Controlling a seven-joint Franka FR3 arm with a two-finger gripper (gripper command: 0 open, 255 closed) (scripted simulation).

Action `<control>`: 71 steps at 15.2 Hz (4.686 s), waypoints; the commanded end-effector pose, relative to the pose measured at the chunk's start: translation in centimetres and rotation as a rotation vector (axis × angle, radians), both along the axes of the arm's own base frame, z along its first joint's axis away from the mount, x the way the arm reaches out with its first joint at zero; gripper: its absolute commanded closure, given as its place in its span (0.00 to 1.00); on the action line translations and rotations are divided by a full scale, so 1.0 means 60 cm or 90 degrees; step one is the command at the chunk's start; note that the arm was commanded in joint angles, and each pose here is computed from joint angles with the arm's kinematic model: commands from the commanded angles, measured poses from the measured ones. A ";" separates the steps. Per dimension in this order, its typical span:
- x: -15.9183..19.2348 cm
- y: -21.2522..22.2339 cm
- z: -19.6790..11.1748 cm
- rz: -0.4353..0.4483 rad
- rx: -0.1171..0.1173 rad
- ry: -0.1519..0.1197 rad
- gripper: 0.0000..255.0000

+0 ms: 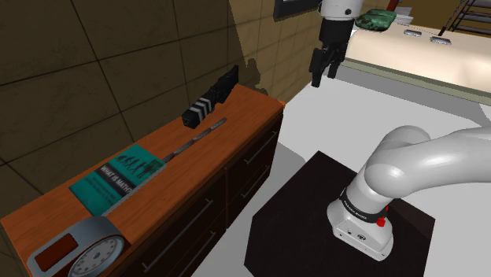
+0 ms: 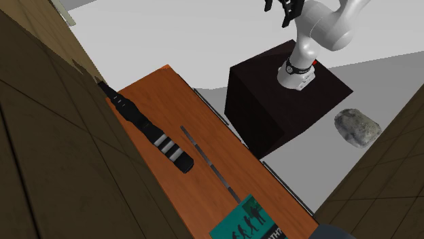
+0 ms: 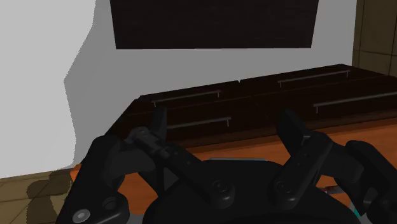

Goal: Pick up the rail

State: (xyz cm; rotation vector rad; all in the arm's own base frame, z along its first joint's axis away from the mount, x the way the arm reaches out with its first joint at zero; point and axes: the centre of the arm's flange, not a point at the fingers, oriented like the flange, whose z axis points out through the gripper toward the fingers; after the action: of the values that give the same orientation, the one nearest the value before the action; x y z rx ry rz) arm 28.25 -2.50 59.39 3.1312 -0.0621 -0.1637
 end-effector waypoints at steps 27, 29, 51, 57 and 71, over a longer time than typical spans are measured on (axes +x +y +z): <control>0.458 0.139 -0.283 0.583 0.047 0.005 0.00; 0.485 0.167 -0.304 0.628 0.051 0.005 0.00; 0.621 0.550 -0.519 1.105 0.090 0.009 0.00; 0.621 0.550 -0.571 1.105 0.090 0.009 0.00; 0.621 0.550 -0.576 1.105 0.090 0.009 1.00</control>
State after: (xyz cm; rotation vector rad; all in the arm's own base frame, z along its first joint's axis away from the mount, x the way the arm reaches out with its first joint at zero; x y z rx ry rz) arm 65.49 30.50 24.56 2.0949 2.3915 -0.1245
